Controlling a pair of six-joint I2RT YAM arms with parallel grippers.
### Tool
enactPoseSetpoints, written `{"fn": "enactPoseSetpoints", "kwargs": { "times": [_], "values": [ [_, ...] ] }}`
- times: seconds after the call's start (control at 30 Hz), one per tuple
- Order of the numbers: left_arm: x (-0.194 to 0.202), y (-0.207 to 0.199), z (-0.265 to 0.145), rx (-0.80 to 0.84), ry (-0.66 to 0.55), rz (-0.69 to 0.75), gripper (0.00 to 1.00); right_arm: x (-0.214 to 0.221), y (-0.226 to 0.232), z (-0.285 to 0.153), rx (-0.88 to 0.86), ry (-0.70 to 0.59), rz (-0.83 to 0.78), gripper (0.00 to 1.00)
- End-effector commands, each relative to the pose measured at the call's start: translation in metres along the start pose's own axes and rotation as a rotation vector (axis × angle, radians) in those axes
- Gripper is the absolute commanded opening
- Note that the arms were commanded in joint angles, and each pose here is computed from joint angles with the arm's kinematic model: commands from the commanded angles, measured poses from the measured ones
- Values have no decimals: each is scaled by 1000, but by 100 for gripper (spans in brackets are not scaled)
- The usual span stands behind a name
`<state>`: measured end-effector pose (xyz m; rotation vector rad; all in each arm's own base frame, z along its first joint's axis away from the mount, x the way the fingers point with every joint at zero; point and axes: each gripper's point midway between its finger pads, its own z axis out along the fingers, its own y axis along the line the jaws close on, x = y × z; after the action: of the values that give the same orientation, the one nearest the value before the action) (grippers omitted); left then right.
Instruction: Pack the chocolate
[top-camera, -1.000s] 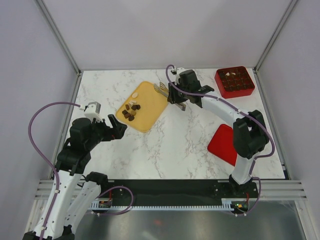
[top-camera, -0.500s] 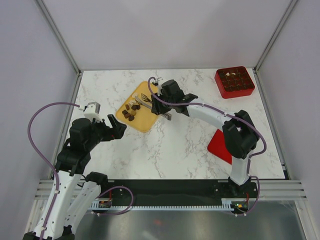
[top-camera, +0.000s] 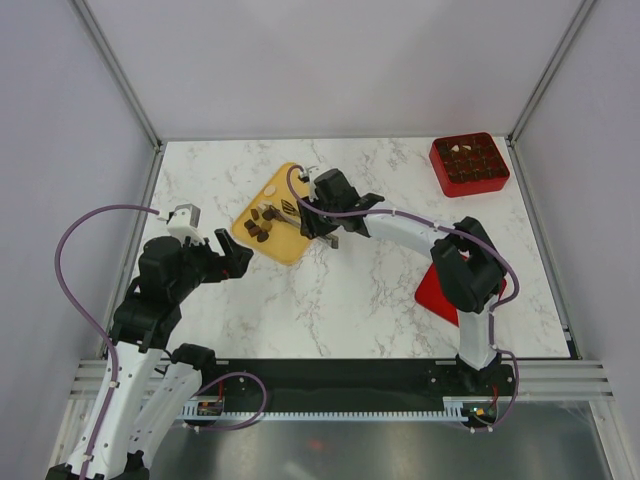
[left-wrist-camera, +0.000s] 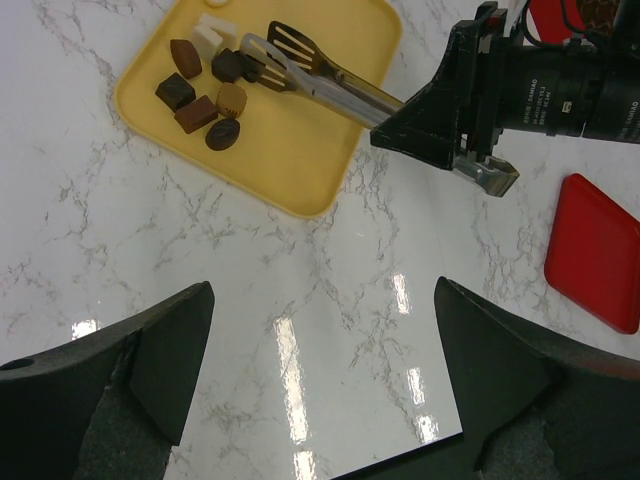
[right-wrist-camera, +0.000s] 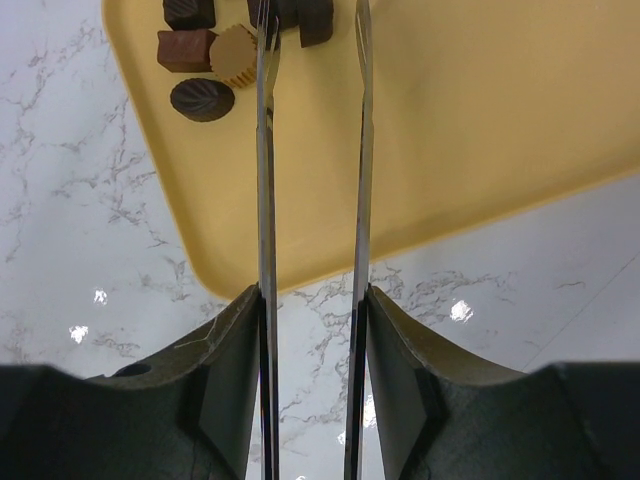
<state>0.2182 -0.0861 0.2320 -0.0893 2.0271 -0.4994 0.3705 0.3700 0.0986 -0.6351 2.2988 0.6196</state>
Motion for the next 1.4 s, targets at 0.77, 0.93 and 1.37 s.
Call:
{"fn": "enactPoseSetpoints", "kwargs": {
  "times": [0.77,0.93,1.37],
  "values": [
    [-5,0,2,6,-22,14,100,-34,-14,-28,42,-101,26,29],
    [-5,0,2,7,-21,13,100,-40,-51,-50,95,-131,74,27],
    [-3,-1,4,13,-12,14,100,-40,-249,-185,517,-268,325,27]
  ]
}}
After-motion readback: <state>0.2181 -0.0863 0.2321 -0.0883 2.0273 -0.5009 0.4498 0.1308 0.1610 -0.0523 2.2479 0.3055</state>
